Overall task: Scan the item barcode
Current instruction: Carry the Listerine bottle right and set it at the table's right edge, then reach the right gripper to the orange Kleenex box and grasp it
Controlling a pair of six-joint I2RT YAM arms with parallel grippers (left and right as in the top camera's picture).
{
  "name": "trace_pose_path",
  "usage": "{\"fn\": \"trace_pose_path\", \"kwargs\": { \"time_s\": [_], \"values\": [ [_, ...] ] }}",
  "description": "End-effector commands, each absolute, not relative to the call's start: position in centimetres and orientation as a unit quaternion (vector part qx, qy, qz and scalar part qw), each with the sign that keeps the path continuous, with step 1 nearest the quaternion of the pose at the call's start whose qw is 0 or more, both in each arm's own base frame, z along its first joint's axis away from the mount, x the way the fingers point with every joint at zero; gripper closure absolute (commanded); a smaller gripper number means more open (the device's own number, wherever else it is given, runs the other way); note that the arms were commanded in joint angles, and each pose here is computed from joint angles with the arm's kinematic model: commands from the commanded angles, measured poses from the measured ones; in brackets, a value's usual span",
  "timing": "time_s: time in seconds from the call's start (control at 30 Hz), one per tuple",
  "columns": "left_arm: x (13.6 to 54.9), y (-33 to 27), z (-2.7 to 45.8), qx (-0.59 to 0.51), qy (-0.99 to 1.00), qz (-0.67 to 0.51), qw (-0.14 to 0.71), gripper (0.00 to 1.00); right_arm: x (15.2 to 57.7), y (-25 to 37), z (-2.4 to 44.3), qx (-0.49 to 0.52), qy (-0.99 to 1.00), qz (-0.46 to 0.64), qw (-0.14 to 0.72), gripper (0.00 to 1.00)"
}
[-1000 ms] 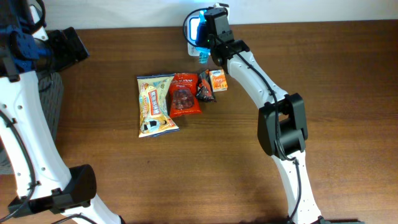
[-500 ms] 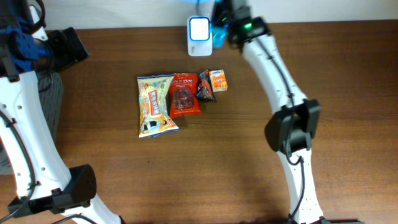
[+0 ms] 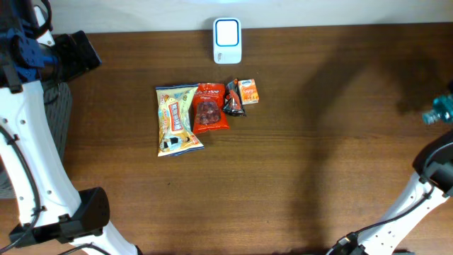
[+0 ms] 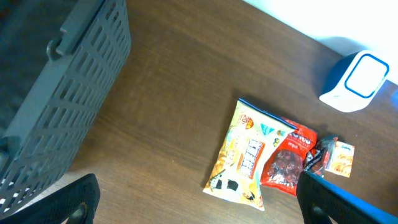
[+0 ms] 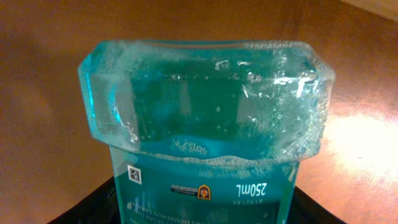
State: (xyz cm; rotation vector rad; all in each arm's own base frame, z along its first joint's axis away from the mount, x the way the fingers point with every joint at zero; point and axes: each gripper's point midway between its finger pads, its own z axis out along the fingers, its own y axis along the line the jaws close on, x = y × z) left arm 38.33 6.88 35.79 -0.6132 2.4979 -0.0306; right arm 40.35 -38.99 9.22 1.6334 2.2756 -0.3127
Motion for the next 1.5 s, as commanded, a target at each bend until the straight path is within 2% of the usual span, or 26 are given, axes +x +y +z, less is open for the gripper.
{"fn": "trace_pose_path", "kwargs": {
  "time_s": [0.0, 0.1, 0.2, 0.4, 0.43, 0.47, 0.57, 0.6, 0.67, 0.73, 0.83, 0.87, 0.9, 0.97, 1.07, 1.1, 1.17, 1.37, 1.47],
  "values": [
    [38.2, 7.1, 36.0, -0.227, 0.932, -0.007, 0.283, 0.01, 37.9, -41.3, 7.0, 0.599, 0.776, -0.114, 0.158, 0.39],
    [38.2, 7.1, 36.0, -0.227, 0.932, -0.007, 0.283, 0.01, 36.5, -43.0, 5.0, 0.615, 0.762, -0.118, 0.164, 0.35],
    [38.2, 7.1, 36.0, -0.227, 0.932, -0.007, 0.283, 0.01, 35.9, -44.2, 5.4, 0.622, 0.754, -0.121, 0.173, 0.01],
    [38.2, 7.1, 36.0, -0.227, 0.932, -0.007, 0.283, 0.01, 35.3, -43.1, 10.9, 0.618, 0.76, -0.116, 0.166, 0.01],
    [38.2, 7.1, 36.0, -0.227, 0.932, -0.007, 0.283, 0.01, 35.1, -42.3, 11.2, 0.617, 0.765, -0.102, 0.155, 0.02],
    [38.2, 7.1, 36.0, -0.227, 0.932, -0.007, 0.283, 0.01, 34.8, -41.6, 11.0, 0.618, 0.768, -0.094, 0.14, 0.11],
    [38.2, 7.1, 36.0, -0.227, 0.932, -0.007, 0.283, 0.01, 35.4, -37.5, 10.0, 0.603, 0.792, -0.016, 0.097, 0.52],
    [38.2, 7.1, 36.0, -0.227, 0.932, -0.007, 0.283, 0.01, 37.2, -35.3, 10.0, 0.568, 0.816, 0.041, 0.101, 0.55],
    [38.2, 7.1, 36.0, -0.227, 0.932, -0.007, 0.283, 0.01, 41.6, -29.5, 10.9, 0.477, 0.857, 0.156, 0.117, 0.53],
    [38.2, 7.1, 36.0, -0.227, 0.932, -0.007, 0.283, 0.01, 45.2, -22.8, 11.5, 0.378, 0.896, 0.205, 0.112, 0.48],
    [38.2, 7.1, 36.0, -0.227, 0.932, -0.007, 0.283, 0.01, 49.2, -10.4, 11.5, 0.219, 0.947, 0.219, 0.089, 0.36],
    [38.2, 7.1, 36.0, -0.227, 0.932, -0.007, 0.283, 0.01, 50.2, -6.1, 11.5, 0.16, 0.959, 0.218, 0.088, 0.3],
    [38.2, 7.1, 36.0, -0.227, 0.932, -0.007, 0.283, 0.01, 50.9, -2.4, 11.3, 0.113, 0.969, 0.203, 0.089, 0.18],
    [38.2, 7.1, 36.0, -0.227, 0.932, -0.007, 0.283, 0.01, 51.9, 4.6, 10.8, 0.03, 0.982, 0.156, 0.101, 0.1],
    [38.2, 7.1, 36.0, -0.227, 0.932, -0.007, 0.283, 0.01, 52.3, 12.6, 10.4, -0.053, 0.983, 0.128, 0.124, 0.11],
    [38.2, 7.1, 36.0, -0.227, 0.932, -0.007, 0.283, 0.01, 52.3, 14.9, 9.9, -0.054, 0.982, 0.133, 0.124, 0.2],
    [38.2, 7.1, 36.0, -0.227, 0.932, -0.007, 0.283, 0.01, 52.4, 17.1, 8.4, -0.057, 0.981, 0.139, 0.121, 0.28],
    [38.2, 7.1, 36.0, -0.227, 0.932, -0.007, 0.283, 0.01, 51.9, 18.6, 2.9, -0.054, 0.983, 0.16, 0.072, 0.31],
    [38.2, 7.1, 36.0, -0.227, 0.932, -0.007, 0.283, 0.01, 51.1, 17.8, 1.0, -0.049, 0.988, 0.139, 0.052, 0.42]
  ]
}}
